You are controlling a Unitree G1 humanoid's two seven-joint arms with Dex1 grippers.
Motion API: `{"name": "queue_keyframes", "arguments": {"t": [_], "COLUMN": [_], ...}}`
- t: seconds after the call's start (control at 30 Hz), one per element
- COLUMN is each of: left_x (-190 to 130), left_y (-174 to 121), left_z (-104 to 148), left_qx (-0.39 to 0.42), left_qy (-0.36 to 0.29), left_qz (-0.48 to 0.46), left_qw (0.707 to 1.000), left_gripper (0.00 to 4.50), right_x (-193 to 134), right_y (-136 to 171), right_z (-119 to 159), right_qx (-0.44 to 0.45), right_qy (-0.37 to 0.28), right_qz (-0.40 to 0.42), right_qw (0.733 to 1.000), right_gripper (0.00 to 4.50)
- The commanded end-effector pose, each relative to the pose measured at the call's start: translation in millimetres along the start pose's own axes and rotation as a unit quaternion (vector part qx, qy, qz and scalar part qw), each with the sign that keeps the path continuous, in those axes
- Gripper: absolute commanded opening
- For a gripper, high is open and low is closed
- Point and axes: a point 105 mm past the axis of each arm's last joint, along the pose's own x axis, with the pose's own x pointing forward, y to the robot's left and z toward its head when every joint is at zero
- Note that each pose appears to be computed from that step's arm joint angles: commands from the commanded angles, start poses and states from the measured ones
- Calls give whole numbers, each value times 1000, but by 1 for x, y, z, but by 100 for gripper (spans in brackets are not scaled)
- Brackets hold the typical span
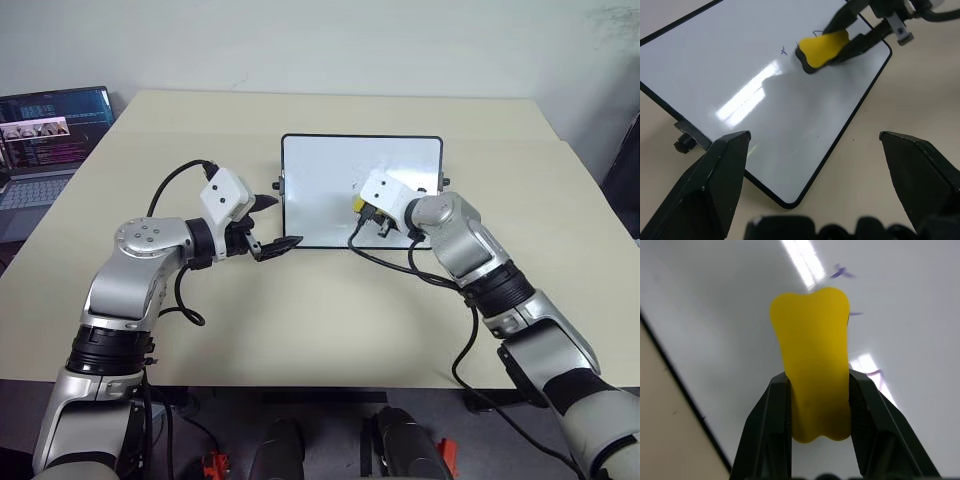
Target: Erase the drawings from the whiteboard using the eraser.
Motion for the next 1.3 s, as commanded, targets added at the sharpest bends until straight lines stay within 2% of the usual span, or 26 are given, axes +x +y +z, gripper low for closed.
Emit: {"name": "queue_keyframes", "arguments": {"t": [0.03, 0.2, 0.4, 0.53, 0.63, 0.87, 1.03, 1.1, 1.3], "left_x": [-2, -2, -1, -1, -1, -2, -3, -3, -3], "left_y": [3, 8, 8, 7, 7, 8, 8, 8, 8], "left_z": [13, 13, 14, 14, 14, 14, 14, 14, 14], "left_qx": [24, 33, 31, 30, 30, 31, 30, 30, 30], "left_qy": [-17, -16, -20, -21, -20, -20, -20, -21, -21], "left_qz": [5, 23, 19, 17, 18, 20, 23, 23, 23], "left_qw": [1000, 999, 999, 999, 999, 999, 999, 999, 999], "left_gripper": [450, 450, 450, 450, 450, 450, 450, 450, 450], "right_x": [-4, 0, -2, -6, -6, 3, 5, 5, 4], "right_y": [-39, -25, 31, 36, 37, -13, -25, -25, 9], "right_z": [1, 2, 2, 4, 4, 20, 17, 12, 1], "right_qx": [15, -4, -50, -60, -61, -22, -20, -24, -54], "right_qy": [3, 5, -1, -3, -1, -6, 5, 13, 23], "right_qz": [-82, -53, 74, 89, 91, -41, -69, -71, 22], "right_qw": [996, 999, 996, 994, 994, 999, 997, 997, 998], "right_gripper": [114, 114, 113, 113, 112, 112, 112, 112, 112]}}
